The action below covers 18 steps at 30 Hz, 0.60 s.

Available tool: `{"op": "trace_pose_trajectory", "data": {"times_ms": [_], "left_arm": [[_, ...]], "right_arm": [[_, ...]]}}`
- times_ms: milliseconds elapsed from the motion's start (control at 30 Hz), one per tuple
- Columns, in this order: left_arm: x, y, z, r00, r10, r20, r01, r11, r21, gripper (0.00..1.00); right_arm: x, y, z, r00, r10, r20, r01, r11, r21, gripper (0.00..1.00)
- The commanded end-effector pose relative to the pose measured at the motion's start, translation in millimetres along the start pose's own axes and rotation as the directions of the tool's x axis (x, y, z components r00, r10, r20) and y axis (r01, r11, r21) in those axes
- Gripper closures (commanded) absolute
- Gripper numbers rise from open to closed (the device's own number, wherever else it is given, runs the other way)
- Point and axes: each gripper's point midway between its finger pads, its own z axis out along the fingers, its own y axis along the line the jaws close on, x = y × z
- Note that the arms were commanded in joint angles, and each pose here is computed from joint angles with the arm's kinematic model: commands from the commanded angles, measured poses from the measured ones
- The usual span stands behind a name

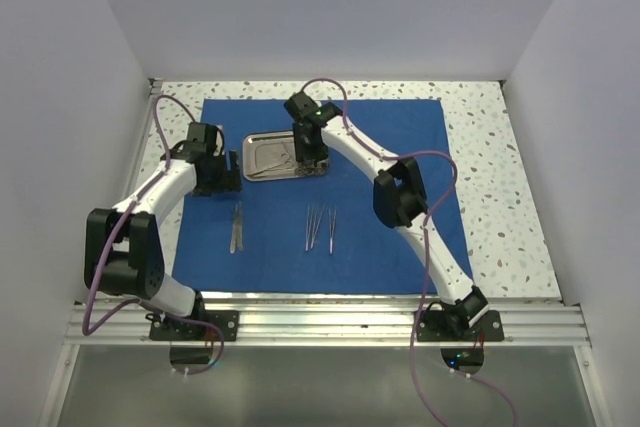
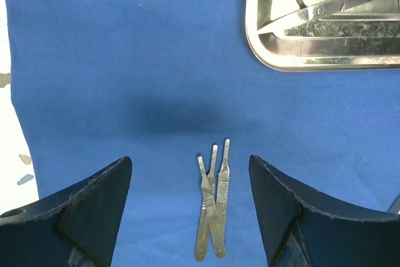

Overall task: Open and lay out the surgical kit
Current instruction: Pick up the medical item from the container.

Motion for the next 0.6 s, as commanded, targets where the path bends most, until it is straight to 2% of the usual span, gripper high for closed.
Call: {"op": "trace_pose_trajectory", "data": {"times_ms": [0,33,167,233,267,300,433,533,567], "left_arm": [[-17.0,-3.8,-8.0,0.997,-0.018,0.076,0.015,0.999,0.038,0.21],[-15.1,-3.3,-7.4,0.997,-0.016,0.073,0.013,0.999,0.038,0.21],[-14.2,-3.1,-7.1,0.997,-0.015,0.074,0.012,0.999,0.038,0.21],[-13.9,-2.9,-7.1,0.997,-0.013,0.073,0.01,0.999,0.037,0.21],[-13.9,-2.9,-7.1,0.997,-0.013,0.073,0.01,0.999,0.037,0.21],[-13.2,-2.8,-6.8,0.997,-0.013,0.071,0.01,0.999,0.037,0.21],[-10.2,-1.2,-4.1,0.998,-0.011,0.062,0.009,1.0,0.03,0.21],[-8.8,-0.4,-1.4,0.998,-0.012,0.055,0.011,1.0,0.027,0.21],[-9.2,-0.4,-1.2,0.998,-0.012,0.055,0.011,1.0,0.027,0.21]], "right_arm": [[54.8,-12.6,25.3,0.985,-0.002,-0.174,0.016,0.997,0.079,0.58],[55.8,-13.0,27.1,0.984,0.008,-0.179,0.007,0.997,0.083,0.6],[72.2,-18.3,36.3,0.973,0.023,-0.231,0.002,0.995,0.105,0.79],[77.5,-23.2,43.6,0.968,0.032,-0.248,-0.003,0.993,0.119,0.86],[79.9,-25.4,45.3,0.966,0.037,-0.256,-0.005,0.992,0.128,0.95],[80.9,-27.6,47.3,0.964,0.043,-0.262,-0.009,0.991,0.131,0.98],[71.7,-28.7,50.8,0.966,0.06,-0.25,-0.033,0.993,0.112,1.0],[38.7,-10.7,43.1,0.982,0.081,-0.17,-0.083,0.996,-0.009,1.0],[17.2,-1.4,23.5,0.989,0.088,-0.115,-0.096,0.993,-0.064,1.0]]}}
